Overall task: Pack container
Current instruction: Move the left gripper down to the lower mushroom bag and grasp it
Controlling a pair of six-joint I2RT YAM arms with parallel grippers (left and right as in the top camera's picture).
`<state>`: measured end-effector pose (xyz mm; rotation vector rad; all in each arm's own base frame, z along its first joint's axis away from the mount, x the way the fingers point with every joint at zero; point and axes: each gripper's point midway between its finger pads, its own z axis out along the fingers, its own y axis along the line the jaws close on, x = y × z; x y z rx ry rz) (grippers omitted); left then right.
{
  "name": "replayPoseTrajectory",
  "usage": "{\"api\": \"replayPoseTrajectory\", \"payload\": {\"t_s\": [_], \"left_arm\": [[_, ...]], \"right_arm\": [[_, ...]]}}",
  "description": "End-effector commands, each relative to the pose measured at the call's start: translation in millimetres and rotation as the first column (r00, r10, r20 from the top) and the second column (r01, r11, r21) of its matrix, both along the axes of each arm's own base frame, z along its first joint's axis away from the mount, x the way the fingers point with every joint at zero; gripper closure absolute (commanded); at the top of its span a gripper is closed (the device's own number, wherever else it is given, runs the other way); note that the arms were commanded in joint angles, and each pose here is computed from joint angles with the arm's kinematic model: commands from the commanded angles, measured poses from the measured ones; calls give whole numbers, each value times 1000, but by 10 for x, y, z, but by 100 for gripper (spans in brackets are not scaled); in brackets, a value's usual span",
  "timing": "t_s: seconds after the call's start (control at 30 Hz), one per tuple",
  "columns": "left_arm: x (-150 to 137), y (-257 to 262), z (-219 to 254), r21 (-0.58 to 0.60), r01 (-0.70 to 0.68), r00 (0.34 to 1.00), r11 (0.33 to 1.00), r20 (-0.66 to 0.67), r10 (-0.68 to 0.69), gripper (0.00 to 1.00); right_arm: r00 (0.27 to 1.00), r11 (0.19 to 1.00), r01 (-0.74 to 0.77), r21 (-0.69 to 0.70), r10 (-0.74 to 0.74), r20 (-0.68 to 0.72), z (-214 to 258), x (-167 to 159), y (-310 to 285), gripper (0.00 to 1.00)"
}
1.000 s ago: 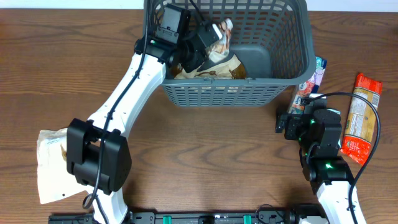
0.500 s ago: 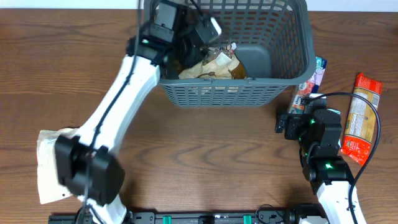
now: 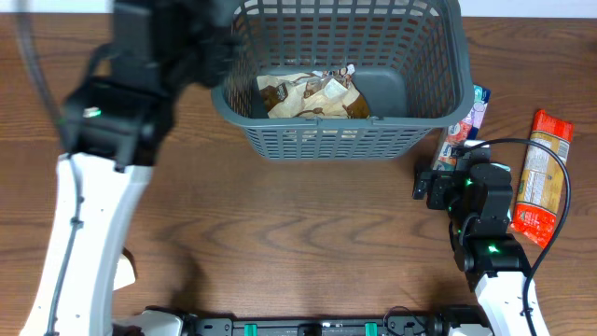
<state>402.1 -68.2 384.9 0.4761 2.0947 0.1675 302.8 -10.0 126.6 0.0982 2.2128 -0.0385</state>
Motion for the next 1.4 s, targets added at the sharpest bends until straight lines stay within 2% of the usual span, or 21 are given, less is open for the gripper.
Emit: {"api": "replayPoseTrajectory", "payload": {"t_s": [0.0,0.13,0.3,0.43,0.67,0.77,0.83,0.9,1.0,1.13,1.27,1.37], "left_arm": [[-237,673,-82,-140,-349,936,927,-92,339,26],[-729,1228,-403,-94,-550,814,830,-282,508,26],[-1277,1532,-615,-17,-665,681,747,-425,596,26],[-1671,1556,-672,7,-699,630,715,-468,620,26],[-2392,1497,-869,-30,-777,566,629,-470,677,25],[-2686,1466,-1028,-52,-810,539,585,-461,705,15],[-2800,1468,-1118,-60,-820,532,569,-443,722,2],[-2887,1509,-1226,-52,-837,513,545,-420,748,1],[-2941,1528,-1422,-16,-853,470,522,-460,754,1],[-2863,1612,-1571,30,-879,392,476,-525,755,2],[-2567,1589,-1737,25,-835,419,550,-620,664,2],[-2310,1580,-1882,21,-767,462,641,-674,576,1]], "right_arm": [[1000,1000,17,9,-17,23,92,43,-24,1],[998,1000,16,10,-17,60,165,93,-24,1],[995,1000,16,10,-17,96,240,141,-24,1],[994,1000,16,10,-17,107,265,156,-24,1],[995,1000,16,10,-17,95,238,141,-24,1],[996,1000,16,10,-17,83,204,141,-24,1],[998,1000,15,10,-16,68,163,142,-22,1],[999,1000,16,10,-16,48,103,145,-22,1],[1000,1000,16,10,-16,24,33,150,-22,1],[1000,1000,16,9,-16,0,-43,157,-23,1],[1000,1000,16,9,-16,-6,-60,160,-23,1],[1000,1000,16,9,-16,2,-45,171,-23,1]]}}
